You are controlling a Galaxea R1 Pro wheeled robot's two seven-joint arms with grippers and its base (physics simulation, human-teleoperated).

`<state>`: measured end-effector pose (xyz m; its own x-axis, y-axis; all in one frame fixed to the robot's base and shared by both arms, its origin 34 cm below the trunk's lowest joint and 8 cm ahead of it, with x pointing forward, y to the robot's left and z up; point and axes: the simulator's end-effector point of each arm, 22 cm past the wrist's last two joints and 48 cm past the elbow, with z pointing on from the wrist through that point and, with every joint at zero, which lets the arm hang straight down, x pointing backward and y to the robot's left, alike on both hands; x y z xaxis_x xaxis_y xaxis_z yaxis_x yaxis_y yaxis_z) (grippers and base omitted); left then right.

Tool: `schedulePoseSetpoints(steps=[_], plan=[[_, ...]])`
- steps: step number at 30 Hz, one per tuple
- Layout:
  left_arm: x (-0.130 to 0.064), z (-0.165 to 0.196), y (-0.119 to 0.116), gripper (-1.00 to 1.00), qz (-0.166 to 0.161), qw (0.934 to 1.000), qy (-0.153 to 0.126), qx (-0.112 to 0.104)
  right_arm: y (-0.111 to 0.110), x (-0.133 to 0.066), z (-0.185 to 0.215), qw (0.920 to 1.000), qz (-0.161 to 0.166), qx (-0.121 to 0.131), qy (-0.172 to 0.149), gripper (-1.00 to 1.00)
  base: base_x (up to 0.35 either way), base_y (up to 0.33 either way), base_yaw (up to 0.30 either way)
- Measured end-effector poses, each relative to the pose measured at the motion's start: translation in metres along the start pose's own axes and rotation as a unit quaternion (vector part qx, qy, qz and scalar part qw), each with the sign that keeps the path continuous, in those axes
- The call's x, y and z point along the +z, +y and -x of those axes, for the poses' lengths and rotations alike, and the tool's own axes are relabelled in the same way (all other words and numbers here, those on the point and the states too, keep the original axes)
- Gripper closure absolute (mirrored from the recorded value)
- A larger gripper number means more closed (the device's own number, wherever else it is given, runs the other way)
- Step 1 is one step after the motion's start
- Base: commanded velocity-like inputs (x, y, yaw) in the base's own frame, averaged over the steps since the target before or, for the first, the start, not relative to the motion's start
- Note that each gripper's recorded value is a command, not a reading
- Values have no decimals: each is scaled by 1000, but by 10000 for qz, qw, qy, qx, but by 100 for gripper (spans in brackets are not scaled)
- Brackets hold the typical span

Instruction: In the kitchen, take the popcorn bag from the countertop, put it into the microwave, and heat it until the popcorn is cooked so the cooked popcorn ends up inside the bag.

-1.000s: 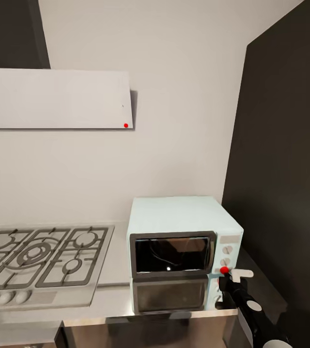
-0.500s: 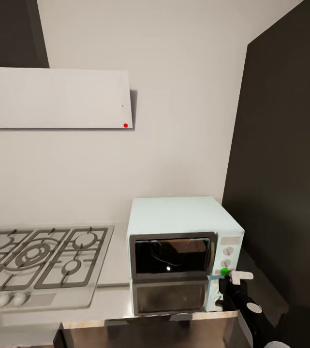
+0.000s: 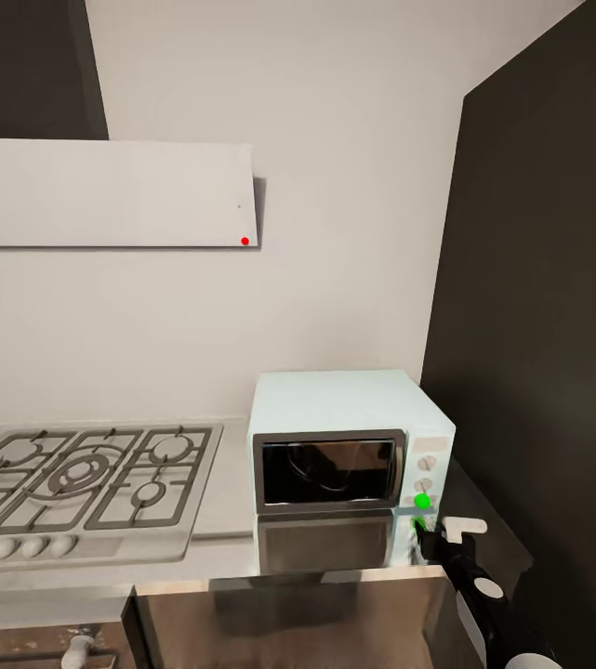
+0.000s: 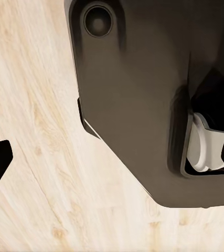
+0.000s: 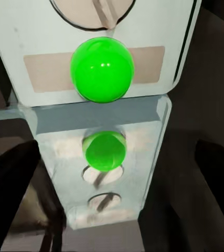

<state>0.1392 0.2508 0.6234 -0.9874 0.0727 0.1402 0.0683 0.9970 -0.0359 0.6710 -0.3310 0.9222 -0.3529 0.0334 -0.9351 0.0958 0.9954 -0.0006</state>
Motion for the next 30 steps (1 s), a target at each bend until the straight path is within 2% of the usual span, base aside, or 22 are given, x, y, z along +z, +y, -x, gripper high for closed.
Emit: schedulePoseSetpoints(steps=[13, 15, 17, 19, 30], plan=[[0, 0, 0, -100, 1, 10000, 2, 0, 0, 0, 0, 10000, 1, 0, -7, -100, -24, 0, 0], [0, 0, 0, -100, 0, 10000, 3, 0, 0, 0, 4, 10000, 4, -14, -88, -100, -267, 0, 0], [0, 0, 0, -100, 0, 10000, 3, 0, 1, 0, 17, 9992, 6, -59, -387, -100, -322, 0, 0], [0, 0, 0, -100, 0, 10000, 3, 0, 1, -1, 21, 9988, 8, -72, -482, -100, -334, 0, 0], [0, 0, 0, -100, 1, 10000, 4, 0, 2, -1, 21, 9986, 16, -76, -516, -100, -339, 0, 0]])
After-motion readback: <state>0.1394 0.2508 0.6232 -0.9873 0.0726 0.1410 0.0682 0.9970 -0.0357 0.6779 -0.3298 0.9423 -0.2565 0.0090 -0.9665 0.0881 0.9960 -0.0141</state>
